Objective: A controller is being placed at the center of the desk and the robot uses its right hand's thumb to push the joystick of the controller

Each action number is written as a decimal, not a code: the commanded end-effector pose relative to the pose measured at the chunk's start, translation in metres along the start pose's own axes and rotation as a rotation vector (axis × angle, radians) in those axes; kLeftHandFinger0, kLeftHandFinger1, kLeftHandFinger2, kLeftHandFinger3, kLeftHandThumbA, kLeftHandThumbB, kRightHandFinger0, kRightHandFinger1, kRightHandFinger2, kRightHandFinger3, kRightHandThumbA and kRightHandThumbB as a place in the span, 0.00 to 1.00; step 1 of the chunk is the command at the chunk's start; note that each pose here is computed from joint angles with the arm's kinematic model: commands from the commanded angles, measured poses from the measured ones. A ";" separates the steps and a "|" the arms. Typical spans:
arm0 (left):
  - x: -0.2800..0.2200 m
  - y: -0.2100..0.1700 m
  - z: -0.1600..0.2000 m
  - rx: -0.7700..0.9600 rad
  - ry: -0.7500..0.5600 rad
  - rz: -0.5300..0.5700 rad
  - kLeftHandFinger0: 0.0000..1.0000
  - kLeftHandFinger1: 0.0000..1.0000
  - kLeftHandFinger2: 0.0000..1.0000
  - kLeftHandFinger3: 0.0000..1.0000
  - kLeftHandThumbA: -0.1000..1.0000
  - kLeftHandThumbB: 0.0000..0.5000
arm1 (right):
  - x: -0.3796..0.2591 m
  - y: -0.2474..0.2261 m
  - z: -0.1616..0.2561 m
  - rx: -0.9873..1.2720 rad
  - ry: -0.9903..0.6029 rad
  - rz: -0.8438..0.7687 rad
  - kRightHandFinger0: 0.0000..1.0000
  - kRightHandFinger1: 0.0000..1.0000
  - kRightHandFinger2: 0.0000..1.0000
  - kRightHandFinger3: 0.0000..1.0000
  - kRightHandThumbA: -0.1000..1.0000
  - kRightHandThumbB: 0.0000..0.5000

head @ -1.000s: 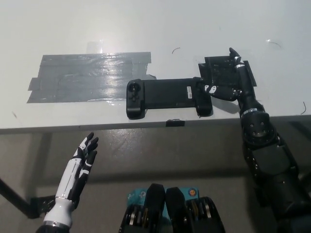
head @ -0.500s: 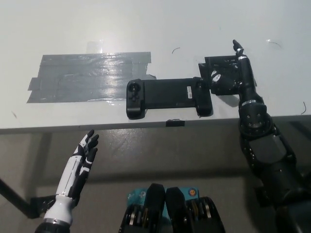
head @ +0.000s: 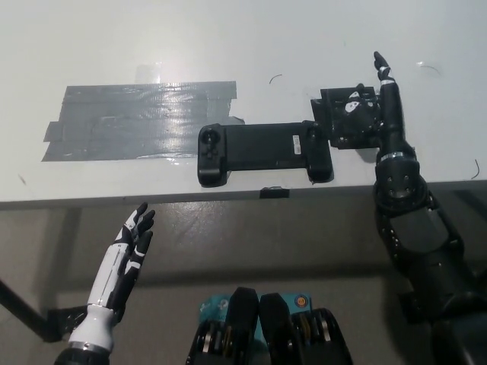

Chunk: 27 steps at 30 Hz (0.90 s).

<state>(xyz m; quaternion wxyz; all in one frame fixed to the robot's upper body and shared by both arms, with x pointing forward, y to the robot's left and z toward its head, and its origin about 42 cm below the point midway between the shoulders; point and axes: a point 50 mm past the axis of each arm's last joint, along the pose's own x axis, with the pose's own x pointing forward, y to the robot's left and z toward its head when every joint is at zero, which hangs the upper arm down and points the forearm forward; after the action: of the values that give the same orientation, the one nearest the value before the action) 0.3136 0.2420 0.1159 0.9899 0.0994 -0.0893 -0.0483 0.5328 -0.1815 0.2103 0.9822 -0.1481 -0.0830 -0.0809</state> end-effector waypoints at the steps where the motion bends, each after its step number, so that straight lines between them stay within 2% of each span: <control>1: 0.009 0.003 0.013 0.012 -0.078 -0.010 1.00 1.00 1.00 1.00 0.93 0.05 | 0.011 -0.017 0.047 0.076 -0.196 -0.032 1.00 1.00 1.00 1.00 0.70 0.16; 2: 0.009 0.003 0.013 0.010 -0.077 -0.010 1.00 1.00 1.00 1.00 0.93 0.06 | 0.010 -0.017 0.049 0.079 -0.207 -0.033 1.00 1.00 1.00 1.00 0.74 0.16; 5: 0.010 0.003 0.013 0.013 -0.078 -0.010 1.00 1.00 1.00 1.00 0.93 0.05 | -0.010 -0.023 0.073 0.086 -0.327 -0.011 1.00 1.00 1.00 1.00 0.93 0.30; 7: 0.011 0.002 0.013 0.012 -0.078 -0.011 1.00 1.00 1.00 1.00 0.93 0.05 | -0.028 -0.024 0.084 0.100 -0.384 0.010 1.00 1.00 1.00 1.00 0.97 0.37; 11: 0.012 0.004 0.014 0.014 -0.079 -0.009 1.00 1.00 1.00 1.00 0.93 0.05 | -0.080 -0.024 0.101 0.146 -0.504 0.075 1.00 1.00 1.00 1.00 0.96 0.40; 15: 0.012 0.005 0.013 0.019 -0.077 -0.012 1.00 1.00 1.00 1.00 0.93 0.05 | -0.137 -0.027 0.095 0.168 -0.551 0.128 1.00 1.00 1.00 1.00 0.95 0.43; 19: 0.009 0.006 0.012 0.024 -0.073 -0.014 1.00 1.00 1.00 1.00 0.93 0.05 | -0.187 -0.032 0.071 0.098 -0.517 0.165 1.00 1.00 1.00 1.00 1.00 0.55; 22: 0.007 0.007 0.011 0.019 -0.066 -0.009 1.00 1.00 1.00 1.00 0.93 0.04 | -0.208 -0.031 0.047 0.094 -0.482 0.197 1.00 1.00 1.00 1.00 1.00 0.49; 27: 0.002 0.003 0.008 0.012 -0.064 -0.013 1.00 1.00 1.00 1.00 0.92 0.03 | -0.226 -0.030 0.005 0.106 -0.354 0.251 1.00 1.00 1.00 1.00 0.98 0.52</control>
<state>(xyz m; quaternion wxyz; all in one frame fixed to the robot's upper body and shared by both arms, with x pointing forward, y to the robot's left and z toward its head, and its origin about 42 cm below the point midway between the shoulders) 0.3140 0.2423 0.1132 0.9903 0.0993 -0.0841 -0.0480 0.3326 -0.1833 0.1752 0.9718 -0.1137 -0.2067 0.0056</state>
